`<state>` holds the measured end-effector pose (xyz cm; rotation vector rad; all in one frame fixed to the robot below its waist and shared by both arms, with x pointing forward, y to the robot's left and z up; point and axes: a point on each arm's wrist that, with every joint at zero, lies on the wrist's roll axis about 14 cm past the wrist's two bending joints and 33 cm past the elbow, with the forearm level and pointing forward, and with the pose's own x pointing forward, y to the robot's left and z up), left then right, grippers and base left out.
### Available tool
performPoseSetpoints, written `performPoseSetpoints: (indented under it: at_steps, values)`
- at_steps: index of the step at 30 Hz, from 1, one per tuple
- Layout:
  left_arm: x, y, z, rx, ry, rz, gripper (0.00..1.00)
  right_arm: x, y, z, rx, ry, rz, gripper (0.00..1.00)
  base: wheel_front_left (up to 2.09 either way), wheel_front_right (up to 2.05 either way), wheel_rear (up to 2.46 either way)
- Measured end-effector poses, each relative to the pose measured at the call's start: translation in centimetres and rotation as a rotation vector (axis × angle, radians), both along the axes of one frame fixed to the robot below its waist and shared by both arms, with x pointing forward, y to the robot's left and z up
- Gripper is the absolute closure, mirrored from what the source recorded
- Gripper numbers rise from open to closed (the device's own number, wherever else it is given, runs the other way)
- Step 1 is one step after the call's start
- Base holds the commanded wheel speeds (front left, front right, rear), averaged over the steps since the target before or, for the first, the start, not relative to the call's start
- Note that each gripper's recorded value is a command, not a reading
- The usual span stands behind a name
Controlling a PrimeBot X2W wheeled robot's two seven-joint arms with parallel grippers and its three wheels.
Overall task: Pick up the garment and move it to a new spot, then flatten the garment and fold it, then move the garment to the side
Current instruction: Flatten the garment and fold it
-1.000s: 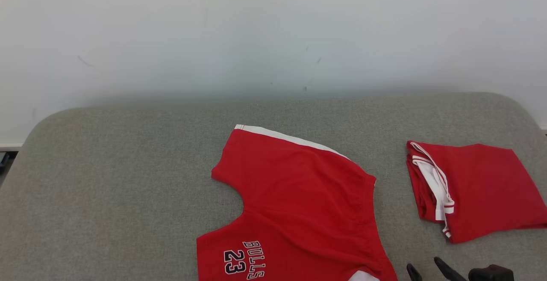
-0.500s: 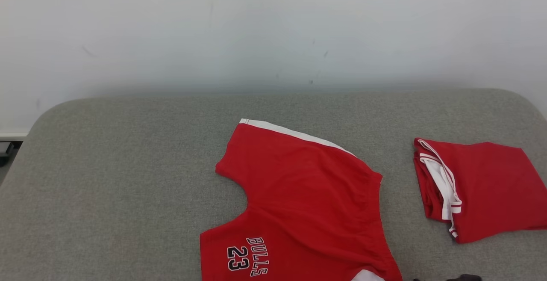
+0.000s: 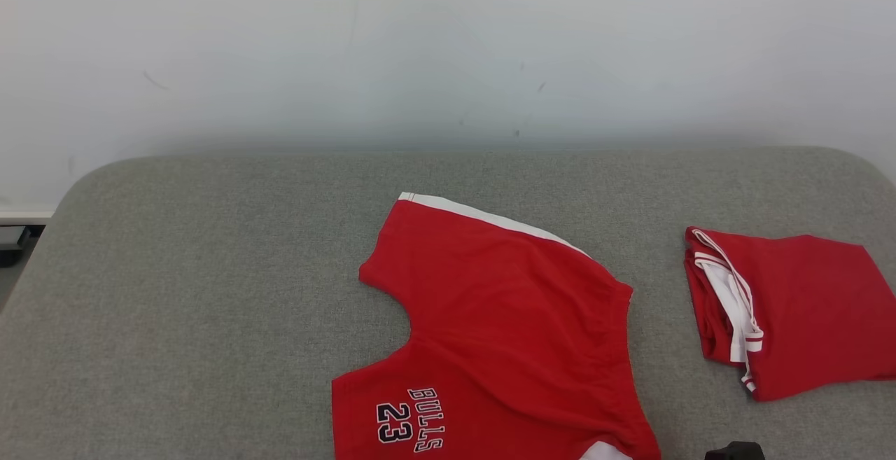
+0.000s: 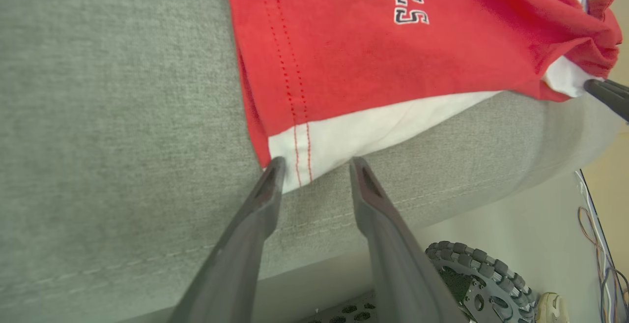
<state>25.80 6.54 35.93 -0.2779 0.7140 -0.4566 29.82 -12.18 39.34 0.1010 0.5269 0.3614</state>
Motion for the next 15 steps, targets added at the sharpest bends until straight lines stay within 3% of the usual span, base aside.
performPoseSetpoints:
  at_steps: [1,3,5,6,12,13,15]
  values:
    - [0.05,0.05,-0.08,0.002,0.002,-0.002,0.55,0.01,-0.01,-0.03,-0.001,0.001,0.0,0.97,0.0,0.0,0.0]
    - [0.21,0.34,-0.33,0.019,0.004,-0.006,0.74,0.12,0.02,0.01,-0.001,-0.001,0.001,1.0,0.0,0.0,0.0]
    - [0.41,0.52,-0.38,0.027,0.002,-0.005,0.78,0.41,0.05,0.2,0.0,-0.008,0.002,1.0,0.0,0.0,0.0]
    - [0.43,0.48,-0.4,0.028,0.002,-0.006,1.0,0.47,0.03,0.24,0.001,-0.011,0.003,1.0,0.0,0.0,0.0]
    - [0.51,0.61,-0.63,0.063,-0.013,-0.03,1.0,0.36,-0.1,-0.1,-0.005,-0.001,0.0,1.0,0.0,0.0,0.0]
    - [0.53,0.67,-0.64,0.07,-0.02,-0.033,0.9,0.37,-0.08,-0.1,-0.004,-0.002,0.001,1.0,0.0,0.0,0.0]
    - [0.65,0.79,-0.6,0.078,-0.031,-0.032,0.15,0.4,-0.04,-0.1,-0.002,-0.005,0.001,1.0,0.0,0.0,0.0]
